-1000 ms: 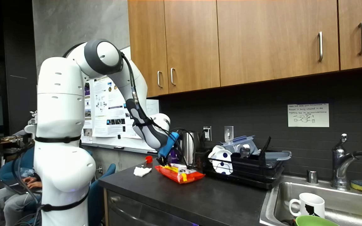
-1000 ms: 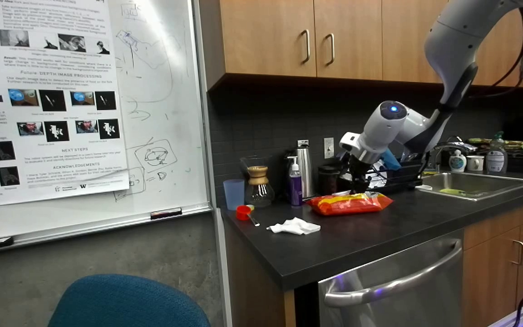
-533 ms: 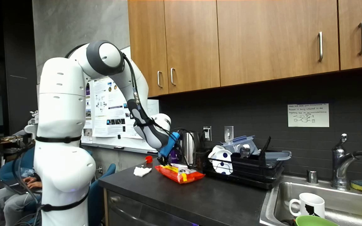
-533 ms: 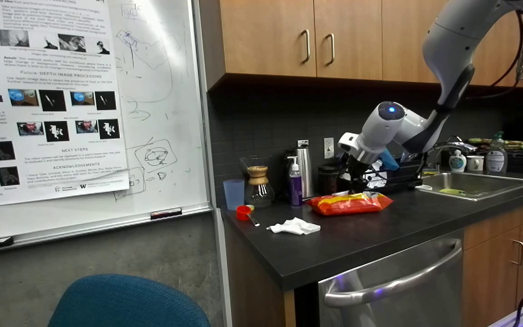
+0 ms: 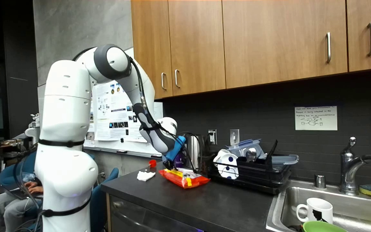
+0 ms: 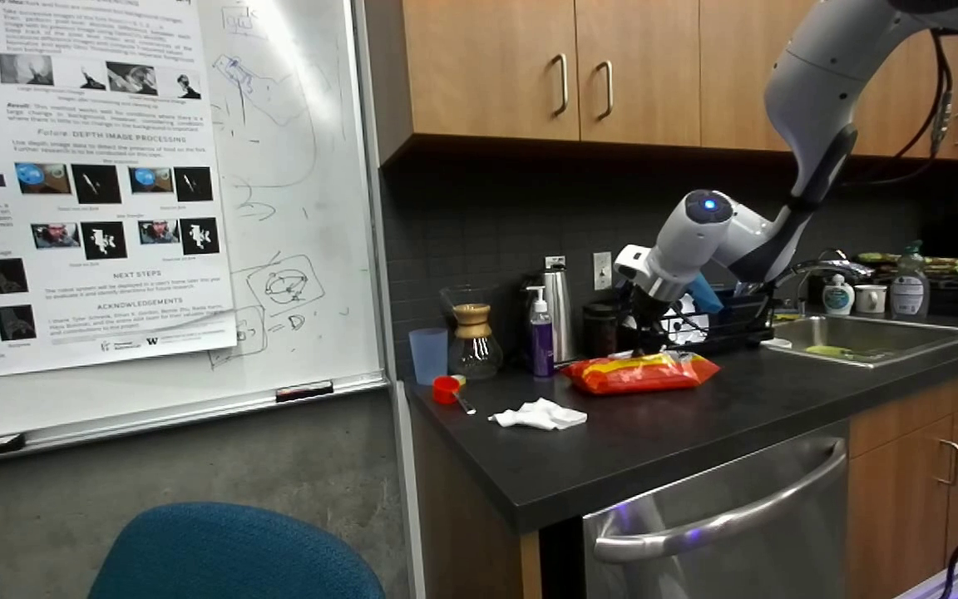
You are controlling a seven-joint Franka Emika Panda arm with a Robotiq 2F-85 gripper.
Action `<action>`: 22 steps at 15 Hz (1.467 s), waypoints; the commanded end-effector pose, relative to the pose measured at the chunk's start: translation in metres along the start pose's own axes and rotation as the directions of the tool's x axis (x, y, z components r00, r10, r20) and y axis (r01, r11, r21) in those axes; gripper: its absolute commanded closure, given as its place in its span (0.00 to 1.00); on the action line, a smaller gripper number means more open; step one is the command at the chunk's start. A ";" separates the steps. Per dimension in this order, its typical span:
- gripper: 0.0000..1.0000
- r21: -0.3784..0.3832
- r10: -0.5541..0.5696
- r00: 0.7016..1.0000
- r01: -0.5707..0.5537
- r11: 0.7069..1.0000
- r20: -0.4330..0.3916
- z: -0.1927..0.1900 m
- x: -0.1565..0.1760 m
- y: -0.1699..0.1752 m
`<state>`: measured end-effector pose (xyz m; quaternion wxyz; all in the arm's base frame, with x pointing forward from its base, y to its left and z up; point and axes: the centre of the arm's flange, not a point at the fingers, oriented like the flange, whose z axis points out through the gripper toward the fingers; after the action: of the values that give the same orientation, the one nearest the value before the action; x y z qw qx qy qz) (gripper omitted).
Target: Open the orange packet.
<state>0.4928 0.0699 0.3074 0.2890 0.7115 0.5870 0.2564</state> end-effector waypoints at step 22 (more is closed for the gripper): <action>0.00 -0.093 -0.062 0.998 0.061 0.994 -0.004 0.032 0.024 0.042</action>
<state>0.5342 0.0809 0.3175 0.3140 0.6929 0.5878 0.2755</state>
